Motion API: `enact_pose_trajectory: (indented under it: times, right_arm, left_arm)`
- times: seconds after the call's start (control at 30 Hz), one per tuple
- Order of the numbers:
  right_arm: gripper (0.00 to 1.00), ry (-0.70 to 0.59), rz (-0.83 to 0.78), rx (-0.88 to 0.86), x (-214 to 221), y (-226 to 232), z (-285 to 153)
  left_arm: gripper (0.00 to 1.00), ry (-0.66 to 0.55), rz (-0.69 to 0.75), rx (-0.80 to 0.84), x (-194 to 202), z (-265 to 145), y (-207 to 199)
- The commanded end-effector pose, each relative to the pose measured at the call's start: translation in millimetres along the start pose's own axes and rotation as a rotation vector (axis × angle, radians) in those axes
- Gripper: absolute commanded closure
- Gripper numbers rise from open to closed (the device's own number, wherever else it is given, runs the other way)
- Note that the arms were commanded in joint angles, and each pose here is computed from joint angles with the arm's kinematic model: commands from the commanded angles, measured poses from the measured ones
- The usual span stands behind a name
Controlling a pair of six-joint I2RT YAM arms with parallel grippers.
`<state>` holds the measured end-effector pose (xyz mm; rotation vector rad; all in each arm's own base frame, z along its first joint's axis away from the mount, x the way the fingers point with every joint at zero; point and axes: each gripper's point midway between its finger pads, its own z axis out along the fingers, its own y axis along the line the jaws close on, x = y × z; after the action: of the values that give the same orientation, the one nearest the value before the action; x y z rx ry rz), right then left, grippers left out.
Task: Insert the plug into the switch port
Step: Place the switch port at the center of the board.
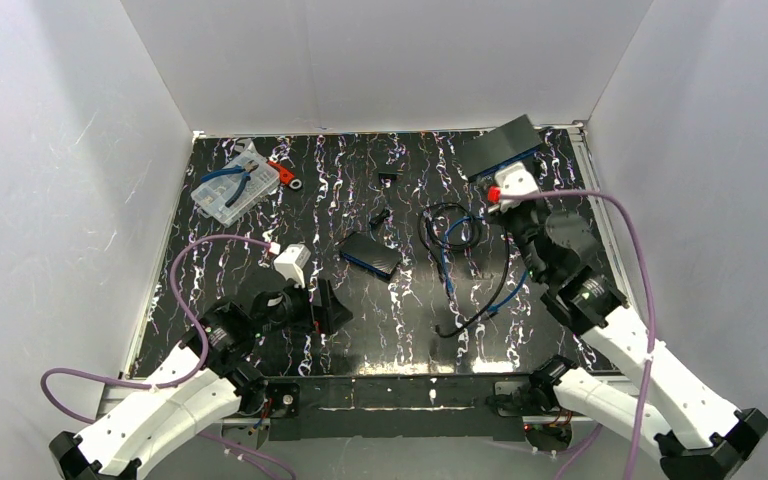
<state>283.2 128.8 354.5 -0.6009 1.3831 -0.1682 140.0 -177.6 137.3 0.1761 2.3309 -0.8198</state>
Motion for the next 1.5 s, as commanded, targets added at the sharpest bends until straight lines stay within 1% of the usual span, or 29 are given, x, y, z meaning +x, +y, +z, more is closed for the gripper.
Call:
enact_pose_trajectory:
  times: [0.0, 0.13, 0.27, 0.6, 0.73, 1.0, 1.2, 1.43, 1.47]
  right_arm:
    - [0.99, -0.114, 0.087, 0.105, -48, -51, 8]
    - [0.99, -0.093, 0.092, 0.143, -45, -69, 17]
    - [0.99, -0.046, 0.092, 0.179, -31, -83, 27]
    - [0.99, 0.116, 0.169, 0.263, 37, -123, 59]
    - [0.99, 0.196, 0.211, 0.262, 67, -131, 74]
    - [0.99, 0.322, 0.267, 0.212, 123, -128, 109]
    - [0.99, 0.417, 0.293, 0.136, 163, -113, 142]
    - [0.99, 0.553, 0.349, 0.035, 215, -86, 163]
    - [0.99, 0.566, 0.364, -0.002, 221, -77, 166]
  left_arm:
    - [0.02, 0.005, 0.020, 0.020, 4, -1, -1]
    - [0.02, 0.007, 0.021, 0.025, 5, -1, -1]
    - [0.02, 0.003, 0.019, 0.031, 5, -2, -2]
    - [0.02, 0.009, 0.018, 0.055, 7, -3, -6]
    - [0.02, 0.008, 0.018, 0.066, 7, -3, -8]
    - [0.02, 0.017, 0.018, 0.074, 8, -2, -9]
    - [0.02, 0.021, 0.017, 0.072, 8, 0, -9]
    - [0.02, 0.023, 0.016, 0.065, 8, 1, -8]
    - [0.02, 0.025, 0.015, 0.064, 9, 1, -8]
